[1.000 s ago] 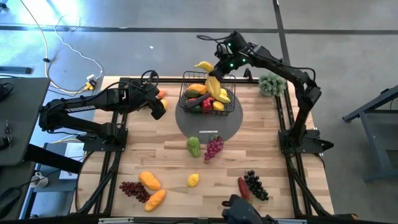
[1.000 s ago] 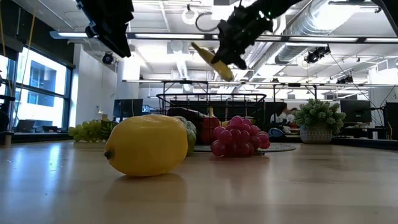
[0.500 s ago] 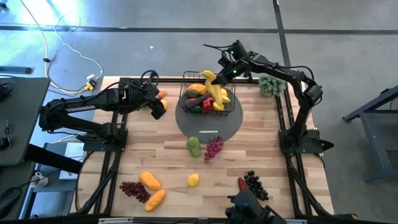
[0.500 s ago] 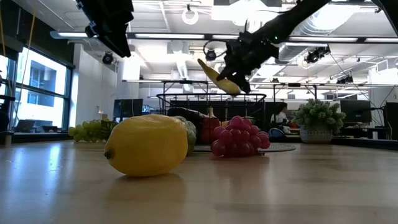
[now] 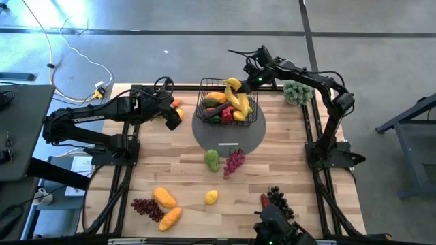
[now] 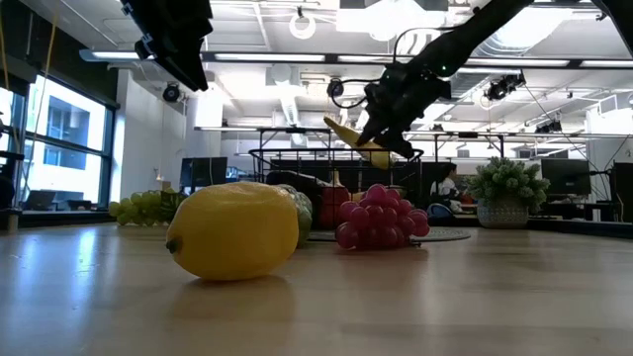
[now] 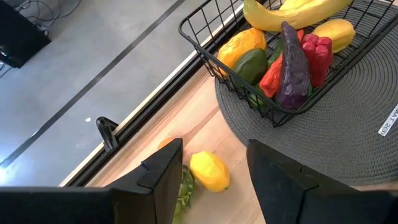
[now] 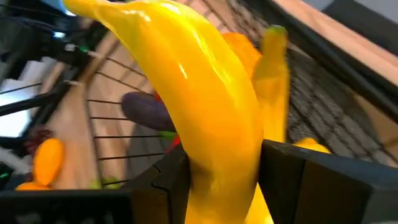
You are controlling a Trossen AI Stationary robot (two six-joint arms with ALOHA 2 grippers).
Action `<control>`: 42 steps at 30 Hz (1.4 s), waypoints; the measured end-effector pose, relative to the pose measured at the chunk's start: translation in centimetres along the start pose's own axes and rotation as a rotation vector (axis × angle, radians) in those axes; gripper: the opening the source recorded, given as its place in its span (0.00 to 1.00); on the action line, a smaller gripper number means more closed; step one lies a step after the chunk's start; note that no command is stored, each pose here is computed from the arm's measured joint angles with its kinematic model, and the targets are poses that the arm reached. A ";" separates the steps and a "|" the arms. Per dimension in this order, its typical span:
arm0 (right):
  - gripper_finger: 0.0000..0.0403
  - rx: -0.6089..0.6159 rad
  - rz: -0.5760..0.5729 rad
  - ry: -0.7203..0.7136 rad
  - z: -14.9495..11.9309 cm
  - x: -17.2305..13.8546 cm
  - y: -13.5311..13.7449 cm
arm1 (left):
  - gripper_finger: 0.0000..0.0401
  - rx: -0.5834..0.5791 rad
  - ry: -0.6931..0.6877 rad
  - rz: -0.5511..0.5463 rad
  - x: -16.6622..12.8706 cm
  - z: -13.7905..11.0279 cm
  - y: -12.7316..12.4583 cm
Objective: Build produce basket
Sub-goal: Put the yellow banana into the wire basket
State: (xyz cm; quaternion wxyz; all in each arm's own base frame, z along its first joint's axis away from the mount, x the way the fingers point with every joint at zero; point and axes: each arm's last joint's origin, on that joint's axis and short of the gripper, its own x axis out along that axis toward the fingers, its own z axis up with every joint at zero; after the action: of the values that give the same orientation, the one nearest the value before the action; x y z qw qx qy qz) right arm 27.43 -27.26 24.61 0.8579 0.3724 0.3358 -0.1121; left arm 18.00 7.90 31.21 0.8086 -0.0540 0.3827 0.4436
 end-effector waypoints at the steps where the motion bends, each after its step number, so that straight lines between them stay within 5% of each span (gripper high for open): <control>1: 0.35 0.003 -0.023 0.004 -0.1 0.0 -0.1 | 0.42 0.000 0.000 0.000 0.0 0.0 0.0; 12: 0.42 0.023 -0.160 0.090 -1.1 0.0 -0.5 | 0.42 0.000 0.000 0.000 0.0 0.0 0.0; 25: 0.42 0.041 -0.189 0.126 -0.9 -0.8 0.0 | 0.42 0.000 0.001 -0.002 0.0 0.0 0.0; 31: 0.42 0.004 -0.354 0.164 -0.4 -1.9 0.3 | 0.42 0.000 0.001 -0.003 0.0 0.0 0.0; 42: 0.42 -0.002 -0.331 0.178 -0.5 -1.9 0.6 | 0.42 0.000 0.001 -0.003 0.0 0.0 0.0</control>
State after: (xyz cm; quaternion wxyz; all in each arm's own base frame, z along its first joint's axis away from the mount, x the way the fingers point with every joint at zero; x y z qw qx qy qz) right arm 25.99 -26.64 25.96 0.7950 0.3198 0.4671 -0.2180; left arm 18.01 7.90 31.20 0.8092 -0.0548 0.3829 0.4422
